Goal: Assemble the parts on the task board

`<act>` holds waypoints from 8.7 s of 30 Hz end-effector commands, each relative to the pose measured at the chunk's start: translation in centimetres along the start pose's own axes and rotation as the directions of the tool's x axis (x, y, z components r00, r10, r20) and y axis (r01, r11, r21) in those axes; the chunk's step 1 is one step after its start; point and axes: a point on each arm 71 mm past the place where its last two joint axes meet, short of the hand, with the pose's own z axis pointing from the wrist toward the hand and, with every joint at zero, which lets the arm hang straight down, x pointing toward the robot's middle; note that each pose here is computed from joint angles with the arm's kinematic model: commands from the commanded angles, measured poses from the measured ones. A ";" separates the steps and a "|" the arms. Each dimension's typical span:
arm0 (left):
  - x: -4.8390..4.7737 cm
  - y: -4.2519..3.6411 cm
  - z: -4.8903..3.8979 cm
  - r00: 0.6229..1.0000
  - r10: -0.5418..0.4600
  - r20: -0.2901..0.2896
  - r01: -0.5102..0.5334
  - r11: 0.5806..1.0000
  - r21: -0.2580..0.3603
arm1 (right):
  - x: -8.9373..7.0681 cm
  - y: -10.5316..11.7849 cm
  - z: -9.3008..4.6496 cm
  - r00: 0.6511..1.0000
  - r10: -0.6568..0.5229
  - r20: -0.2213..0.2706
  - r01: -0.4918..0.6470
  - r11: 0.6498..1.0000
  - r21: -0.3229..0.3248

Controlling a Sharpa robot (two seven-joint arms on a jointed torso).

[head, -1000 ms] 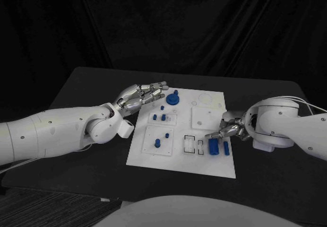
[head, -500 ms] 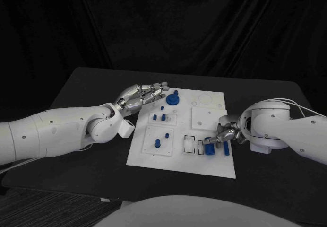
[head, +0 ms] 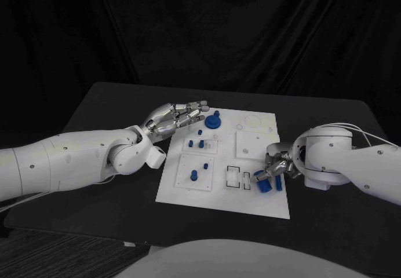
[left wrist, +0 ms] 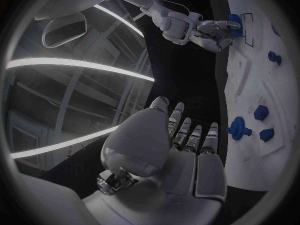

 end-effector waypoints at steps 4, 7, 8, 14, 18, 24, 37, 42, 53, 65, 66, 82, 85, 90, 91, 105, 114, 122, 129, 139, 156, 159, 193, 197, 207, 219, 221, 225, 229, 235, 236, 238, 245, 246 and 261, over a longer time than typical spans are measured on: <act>0.16 -0.06 0.06 1.000 -0.017 -0.014 0.017 1.000 0.016 | 0.4 -0.2 0.2 0.999 0.051 0.009 -0.051 0.999 0.014; 0.14 -0.04 0.05 1.000 -0.017 -0.014 0.018 1.000 0.015 | 0.4 -0.4 0.2 0.996 0.091 0.011 -0.091 0.996 0.009; 0.14 -0.03 0.05 1.000 -0.017 -0.014 0.018 1.000 0.014 | 0.5 -0.5 0.1 0.994 0.112 0.010 -0.112 0.994 0.007; 0.03 -0.04 -0.05 1.000 -0.015 -0.009 0.015 1.000 0.013 | 0.5 -1.2 -0.5 0.956 0.293 0.002 -0.293 0.956 -0.015; -0.07 -0.04 -0.10 1.000 -0.012 -0.005 0.012 1.000 0.012 | 0.3 -1.0 -1.1 0.910 0.414 0.005 -0.414 0.910 -0.035; -0.01 0.02 0.02 1.000 -0.012 -0.007 0.012 1.000 0.009 | 0.2 -0.5 -1.8 0.844 0.536 -0.008 -0.536 0.843 -0.050; 0.17 0.12 0.25 1.000 -0.016 -0.014 0.016 1.000 0.006 | 0.5 1.1 -1.6 0.808 0.587 -0.055 -0.589 0.806 -0.051; 0.21 0.15 0.29 1.000 -0.017 -0.017 0.017 1.000 0.005 | 0.8 1.5 -1.1 0.823 0.564 -0.067 -0.567 0.822 -0.047; 0.10 0.23 0.41 1.000 -0.017 -0.018 0.017 1.000 0.005 | 1.1 2.4 -0.3 0.862 0.500 -0.079 -0.505 0.862 -0.052; -0.05 0.23 0.30 1.000 -0.016 -0.015 0.016 1.000 0.003 | 1.3 2.9 0.0 0.889 0.450 -0.087 -0.456 0.888 -0.058; -0.05 0.24 0.31 1.000 -0.016 -0.016 0.016 1.000 0.003 | 1.3 2.9 0.0 0.889 0.448 -0.088 -0.454 0.889 -0.059; 0.00 0.33 0.39 1.000 -0.020 -0.021 0.020 1.000 -0.001 | 1.8 3.6 0.4 0.897 0.427 -0.116 -0.436 0.898 -0.062; -0.02 0.35 0.38 1.000 -0.021 -0.022 0.021 1.000 -0.003 | 1.9 3.6 0.4 0.896 0.430 -0.115 -0.438 0.897 -0.062; -0.04 0.37 0.37 1.000 -0.021 -0.022 0.021 1.000 -0.005 | 1.9 3.5 0.5 0.893 0.437 -0.108 -0.445 0.894 -0.061; -0.04 0.37 0.36 1.000 -0.021 -0.022 0.021 1.000 -0.005 | 1.9 3.5 0.5 0.893 0.438 -0.106 -0.446 0.893 -0.061; 0.02 0.49 0.37 0.999 -0.027 -0.029 0.027 1.000 -0.013 | 1.7 3.4 0.4 0.884 0.461 -0.079 -0.466 0.882 -0.066; 0.06 0.57 0.37 0.999 -0.031 -0.033 0.030 0.999 -0.019 | 1.7 3.4 0.4 0.883 0.462 -0.077 -0.467 0.882 -0.067; 0.12 0.65 0.40 0.999 -0.034 -0.037 0.033 0.999 -0.024 | 1.7 3.5 0.4 0.884 0.460 -0.080 -0.465 0.883 -0.068; 0.15 0.70 0.40 0.999 -0.036 -0.039 0.035 0.999 -0.029 | 1.8 3.6 0.5 0.887 0.453 -0.089 -0.459 0.886 -0.069; 0.23 0.80 0.43 0.998 -0.041 -0.045 0.040 0.999 -0.035 | 1.8 3.5 0.4 0.887 0.453 -0.088 -0.460 0.885 -0.069; 0.11 0.72 -0.01 0.998 -0.042 -0.040 0.041 0.999 -0.031 | 0.5 0.3 -3.9 0.894 0.437 0.098 -0.423 0.895 -0.138; 0.05 0.70 -0.08 0.998 -0.042 -0.038 0.041 0.999 -0.031 | -0.1 -0.1 -5.1 0.882 0.436 0.180 -0.399 0.893 -0.208; -0.30 1.13 -1.07 0.998 -0.051 -0.028 0.049 0.998 -0.044 | 6.4 3.4 -4.6 0.716 0.035 0.697 0.276 0.903 -0.329; -0.28 1.16 -1.08 0.998 -0.052 -0.029 0.051 0.998 -0.045 | 6.4 3.5 -4.3 0.715 0.043 0.698 0.266 0.906 -0.329; -0.25 1.20 -1.11 0.998 -0.055 -0.032 0.054 0.997 -0.047 | 6.5 3.7 -3.6 0.730 0.045 0.682 0.241 0.917 -0.318; -0.31 1.26 -1.10 0.998 -0.056 -0.034 0.055 0.997 -0.051 | 6.9 4.1 -2.9 0.761 0.034 0.648 0.231 0.919 -0.319; -0.32 1.26 -1.11 0.998 -0.056 -0.034 0.055 0.997 -0.052 | 7.0 4.2 -2.9 0.764 0.037 0.645 0.229 0.918 -0.323; -0.36 1.27 -1.14 0.998 -0.056 -0.033 0.055 0.997 -0.053 | 7.1 4.4 -3.0 0.767 0.041 0.640 0.226 0.916 -0.330; -0.34 1.29 -1.12 0.998 -0.058 -0.035 0.056 0.997 -0.055 | 7.1 4.5 -2.9 0.770 0.041 0.636 0.226 0.916 -0.333; -0.33 1.30 -1.13 0.998 -0.059 -0.036 0.056 0.997 -0.055 | 7.2 4.5 -2.7 0.771 0.043 0.635 0.225 0.915 -0.335; -0.35 1.30 -1.15 0.998 -0.058 -0.035 0.056 0.997 -0.055 | 7.2 4.5 -2.7 0.771 0.043 0.635 0.225 0.915 -0.334; -0.37 1.30 -1.17 0.998 -0.058 -0.035 0.056 0.997 -0.056 | 7.2 4.5 -2.6 0.772 0.042 0.635 0.225 0.915 -0.334; -0.35 1.32 -1.17 0.998 -0.059 -0.036 0.057 0.997 -0.058 | 7.3 4.6 -2.4 0.773 0.040 0.633 0.225 0.916 -0.332; -0.33 1.33 -1.15 0.998 -0.060 -0.037 0.058 0.997 -0.058 | 7.3 4.6 -2.4 0.774 0.039 0.632 0.225 0.916 -0.332; -0.28 1.39 -1.18 0.997 -0.064 -0.040 0.061 0.996 -0.062 | 7.7 4.7 -2.1 0.792 0.015 0.610 0.232 0.917 -0.324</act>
